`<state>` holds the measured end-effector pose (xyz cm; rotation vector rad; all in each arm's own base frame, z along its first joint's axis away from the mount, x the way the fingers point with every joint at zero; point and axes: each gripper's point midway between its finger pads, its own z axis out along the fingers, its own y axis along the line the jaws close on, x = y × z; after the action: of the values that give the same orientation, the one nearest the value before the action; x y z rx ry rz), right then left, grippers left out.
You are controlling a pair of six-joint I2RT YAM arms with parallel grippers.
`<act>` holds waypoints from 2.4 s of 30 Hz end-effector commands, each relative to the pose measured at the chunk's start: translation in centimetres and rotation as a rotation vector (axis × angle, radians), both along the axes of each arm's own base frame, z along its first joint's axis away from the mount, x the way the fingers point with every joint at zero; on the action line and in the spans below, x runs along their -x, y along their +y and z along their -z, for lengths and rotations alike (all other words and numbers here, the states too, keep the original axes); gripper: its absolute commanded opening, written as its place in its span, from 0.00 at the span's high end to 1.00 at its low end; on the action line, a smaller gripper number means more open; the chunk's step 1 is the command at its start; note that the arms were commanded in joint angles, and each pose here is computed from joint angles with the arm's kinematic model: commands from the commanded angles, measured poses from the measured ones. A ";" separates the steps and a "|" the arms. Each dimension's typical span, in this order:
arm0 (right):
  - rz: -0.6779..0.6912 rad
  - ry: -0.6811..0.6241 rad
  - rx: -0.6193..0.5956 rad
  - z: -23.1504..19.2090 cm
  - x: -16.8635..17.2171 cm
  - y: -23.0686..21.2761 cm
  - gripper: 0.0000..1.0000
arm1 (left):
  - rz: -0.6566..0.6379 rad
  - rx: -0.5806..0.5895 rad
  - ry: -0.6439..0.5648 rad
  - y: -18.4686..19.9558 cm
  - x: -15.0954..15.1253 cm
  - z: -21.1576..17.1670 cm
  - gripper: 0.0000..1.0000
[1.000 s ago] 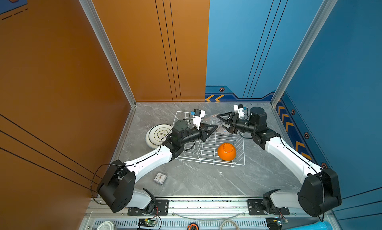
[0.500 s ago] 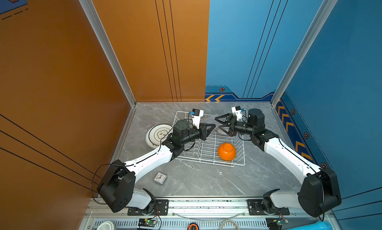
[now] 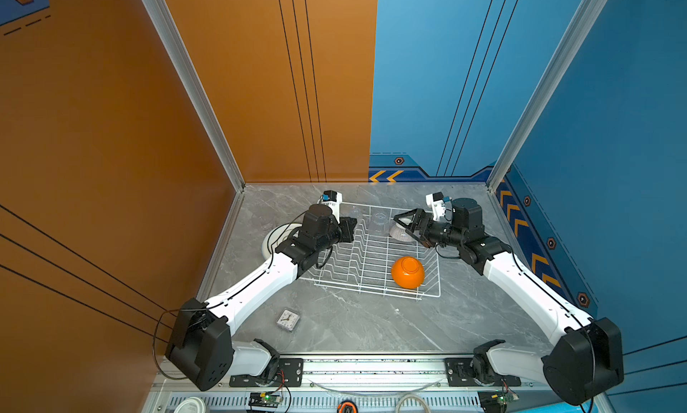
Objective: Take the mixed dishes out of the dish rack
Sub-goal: 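Carry the cup with the left gripper toward the plates while right withdraws, then lower the clear cup with the left gripper onto the table beside the first cup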
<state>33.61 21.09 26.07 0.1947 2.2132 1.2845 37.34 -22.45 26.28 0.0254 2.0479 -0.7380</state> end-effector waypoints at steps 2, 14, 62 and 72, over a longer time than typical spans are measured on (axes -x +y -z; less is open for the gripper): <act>0.040 -0.011 0.145 1.5 0.3 -2.0 0.06 | -0.250 -0.186 0.017 7.9 -1.0 -1.6 1.00; 0.063 0.000 0.334 4.3 1.2 -4.3 0.06 | -0.446 -0.272 0.211 16.9 -8.8 1.4 1.00; 0.020 0.056 0.495 8.1 2.1 -4.1 0.03 | -0.321 -0.409 0.558 18.5 -16.4 11.0 0.22; -0.009 0.009 0.561 7.8 -2.1 -1.1 0.03 | -0.329 -0.366 0.404 17.3 -13.4 2.8 0.02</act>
<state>34.06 19.71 17.66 0.0133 2.5149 0.6959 52.17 -4.38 21.27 -0.2801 2.5007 -0.1350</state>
